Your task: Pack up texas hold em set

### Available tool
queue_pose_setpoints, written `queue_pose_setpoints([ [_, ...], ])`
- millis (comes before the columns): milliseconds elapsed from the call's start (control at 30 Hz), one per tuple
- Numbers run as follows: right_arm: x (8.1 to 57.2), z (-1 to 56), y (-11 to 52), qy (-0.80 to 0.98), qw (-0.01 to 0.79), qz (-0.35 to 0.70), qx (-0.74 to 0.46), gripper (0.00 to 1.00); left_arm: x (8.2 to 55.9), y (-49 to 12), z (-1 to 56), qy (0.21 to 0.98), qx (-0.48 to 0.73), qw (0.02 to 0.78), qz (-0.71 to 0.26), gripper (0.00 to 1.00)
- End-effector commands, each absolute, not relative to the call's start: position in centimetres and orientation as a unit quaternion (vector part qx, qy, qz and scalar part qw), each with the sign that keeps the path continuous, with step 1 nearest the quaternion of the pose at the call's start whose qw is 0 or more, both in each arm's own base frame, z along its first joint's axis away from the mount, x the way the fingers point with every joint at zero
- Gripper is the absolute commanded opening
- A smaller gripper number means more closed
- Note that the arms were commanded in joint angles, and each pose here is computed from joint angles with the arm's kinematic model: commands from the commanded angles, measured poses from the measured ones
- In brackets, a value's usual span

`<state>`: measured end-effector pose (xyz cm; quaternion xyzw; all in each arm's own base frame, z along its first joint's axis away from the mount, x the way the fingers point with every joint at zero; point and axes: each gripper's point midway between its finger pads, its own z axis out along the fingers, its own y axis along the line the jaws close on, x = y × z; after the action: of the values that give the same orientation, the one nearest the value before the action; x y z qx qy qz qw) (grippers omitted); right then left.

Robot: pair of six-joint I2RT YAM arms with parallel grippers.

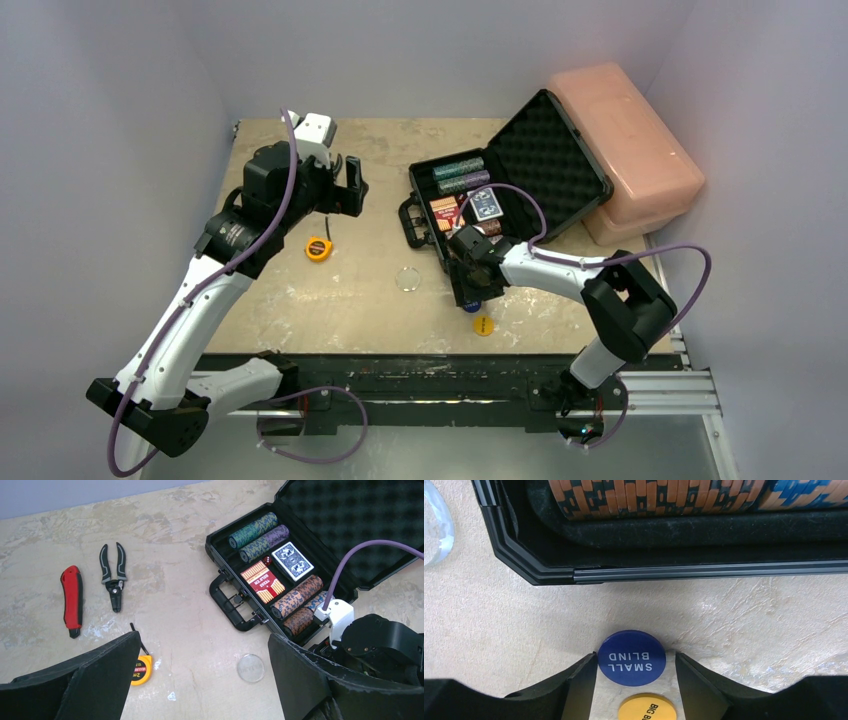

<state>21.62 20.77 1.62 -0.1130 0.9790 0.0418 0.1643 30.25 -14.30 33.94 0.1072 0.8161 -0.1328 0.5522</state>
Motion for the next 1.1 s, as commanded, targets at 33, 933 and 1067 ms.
queue_pose_setpoints([
  [33,21.3,1.2,20.6,0.979,0.166,0.031,-0.113,0.61,30.1,-14.3,35.3,0.804,0.111,0.568,-0.139,1.0],
  [933,20.2,0.2,20.6,0.981,0.15,0.019,-0.126,0.42,30.0,-14.3,35.3,0.804,0.112,0.567,-0.139,1.0],
  [1067,20.8,1.6,21.2,0.978,0.164,0.029,-0.125,0.42,30.0,-14.3,35.3,0.804,0.112,0.567,-0.139,1.0],
])
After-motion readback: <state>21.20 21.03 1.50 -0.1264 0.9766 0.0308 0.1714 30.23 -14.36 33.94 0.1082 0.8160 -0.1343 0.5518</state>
